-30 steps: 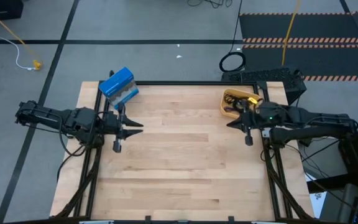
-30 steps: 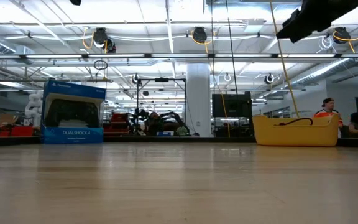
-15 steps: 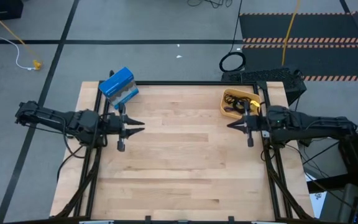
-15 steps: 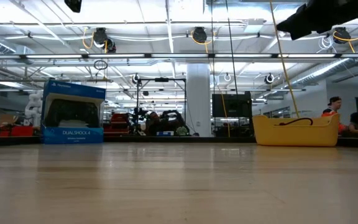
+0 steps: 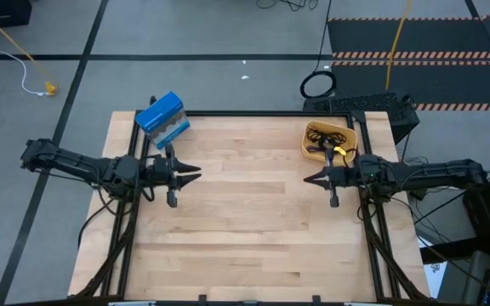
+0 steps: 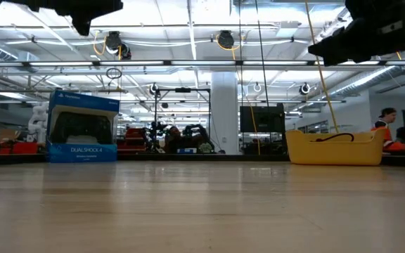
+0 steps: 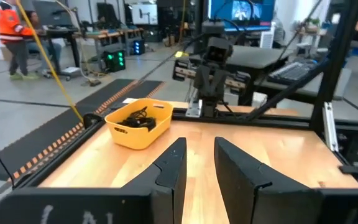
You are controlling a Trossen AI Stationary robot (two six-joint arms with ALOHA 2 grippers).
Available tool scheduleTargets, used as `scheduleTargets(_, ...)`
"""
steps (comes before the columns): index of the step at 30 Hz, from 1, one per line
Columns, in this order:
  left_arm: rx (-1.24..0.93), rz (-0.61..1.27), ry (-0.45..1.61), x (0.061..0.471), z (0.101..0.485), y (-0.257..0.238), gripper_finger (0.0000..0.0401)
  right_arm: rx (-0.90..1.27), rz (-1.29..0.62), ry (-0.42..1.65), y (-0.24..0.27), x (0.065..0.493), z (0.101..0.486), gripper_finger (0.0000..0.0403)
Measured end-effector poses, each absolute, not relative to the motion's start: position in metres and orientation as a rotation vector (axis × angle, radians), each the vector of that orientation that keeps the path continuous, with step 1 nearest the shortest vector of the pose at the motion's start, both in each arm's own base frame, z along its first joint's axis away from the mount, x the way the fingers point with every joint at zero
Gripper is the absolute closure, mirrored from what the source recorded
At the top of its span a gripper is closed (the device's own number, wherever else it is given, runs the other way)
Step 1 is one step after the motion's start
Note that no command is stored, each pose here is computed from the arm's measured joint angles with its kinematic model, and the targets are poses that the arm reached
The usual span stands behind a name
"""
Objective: Pick and place USB-C Cables
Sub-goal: Return to Home Position
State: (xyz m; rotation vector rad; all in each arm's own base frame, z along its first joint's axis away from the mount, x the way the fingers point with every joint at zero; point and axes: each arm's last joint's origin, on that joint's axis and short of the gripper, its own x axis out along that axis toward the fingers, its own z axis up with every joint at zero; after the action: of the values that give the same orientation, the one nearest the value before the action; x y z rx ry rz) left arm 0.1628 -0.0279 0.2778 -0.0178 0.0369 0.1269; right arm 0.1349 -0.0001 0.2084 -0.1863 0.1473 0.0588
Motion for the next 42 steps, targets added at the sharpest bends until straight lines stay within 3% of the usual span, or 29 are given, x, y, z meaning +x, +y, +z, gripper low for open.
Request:
scheduleTargets(13,0.005,0.132,-0.024,0.161,0.241,-0.027,0.0316,-0.159,0.156,0.15,0.007,0.128,0.188,0.0403)
scheduleTargets(27,0.043,0.134,-0.019,0.161,0.241,-0.027,0.0316,-0.195,0.166,0.147,0.008,0.12,0.168,0.0403)
scheduleTargets(42,0.046,0.135,-0.036,0.161,0.242,-0.027,0.0316,-0.182,0.159,0.091,0.008,0.118,0.173,0.0403)
